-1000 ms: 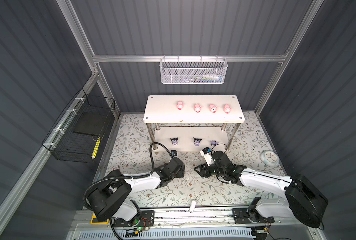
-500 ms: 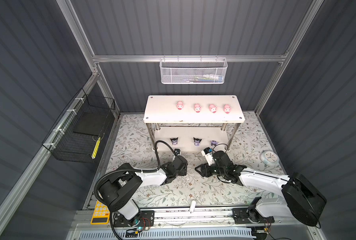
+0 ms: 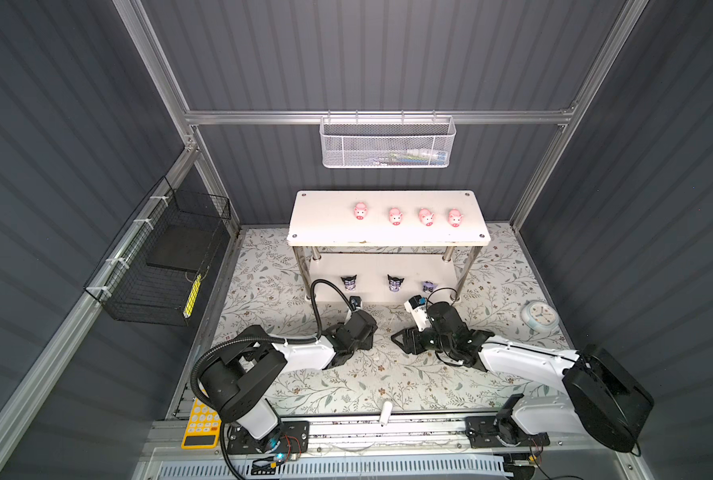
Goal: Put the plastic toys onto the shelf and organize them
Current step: 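Lower and close the left gripper on the last pink pig on the table, then lift the pink pig with the left gripper up over the top shelf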
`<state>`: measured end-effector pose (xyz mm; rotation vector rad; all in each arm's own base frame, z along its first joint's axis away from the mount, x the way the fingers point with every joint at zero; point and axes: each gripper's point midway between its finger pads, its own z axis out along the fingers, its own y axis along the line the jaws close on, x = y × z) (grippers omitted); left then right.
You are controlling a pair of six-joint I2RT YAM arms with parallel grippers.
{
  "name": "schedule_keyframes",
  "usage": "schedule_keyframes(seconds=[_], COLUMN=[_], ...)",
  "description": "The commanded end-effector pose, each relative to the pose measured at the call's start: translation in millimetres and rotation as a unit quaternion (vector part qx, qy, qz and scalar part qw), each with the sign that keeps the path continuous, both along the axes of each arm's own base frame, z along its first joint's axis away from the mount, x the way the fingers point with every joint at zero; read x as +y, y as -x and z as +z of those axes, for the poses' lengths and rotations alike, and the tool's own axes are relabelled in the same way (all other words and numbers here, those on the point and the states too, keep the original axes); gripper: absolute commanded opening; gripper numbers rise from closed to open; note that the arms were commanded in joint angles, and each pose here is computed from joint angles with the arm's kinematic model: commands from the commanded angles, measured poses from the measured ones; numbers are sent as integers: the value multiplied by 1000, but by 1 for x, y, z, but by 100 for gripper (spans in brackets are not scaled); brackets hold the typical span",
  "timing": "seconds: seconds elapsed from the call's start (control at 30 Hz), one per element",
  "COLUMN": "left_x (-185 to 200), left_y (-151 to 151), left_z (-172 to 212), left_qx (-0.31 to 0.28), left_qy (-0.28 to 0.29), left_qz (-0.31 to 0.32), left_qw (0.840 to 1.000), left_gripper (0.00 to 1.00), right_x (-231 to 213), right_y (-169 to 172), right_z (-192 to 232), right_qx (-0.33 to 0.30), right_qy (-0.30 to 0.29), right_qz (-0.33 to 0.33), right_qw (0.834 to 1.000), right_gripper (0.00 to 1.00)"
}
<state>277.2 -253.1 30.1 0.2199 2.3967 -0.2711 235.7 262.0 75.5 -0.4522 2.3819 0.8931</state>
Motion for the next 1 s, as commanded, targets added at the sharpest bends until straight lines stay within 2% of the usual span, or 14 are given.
schedule_keyframes(seconds=[0.0, 0.53, 0.97], left_x=[-4, -3, 0], left_y=[-6, -5, 3], left_z=[0, -2, 16], left_qx=[-8, -6, -4], left_qy=[-1, -2, 14], left_qz=[8, 8, 4], left_qw=[1000, 1000, 1000], left_gripper=[63, 40, 31], right_x=[0, -2, -2], right_y=[1, 1, 1], right_z=[-5, -7, -8], right_qx=[7, 11, 13], right_qy=[-3, -3, -2], right_qz=[0, -3, -4], right_qw=[1000, 1000, 1000], right_gripper=[59, 59, 59])
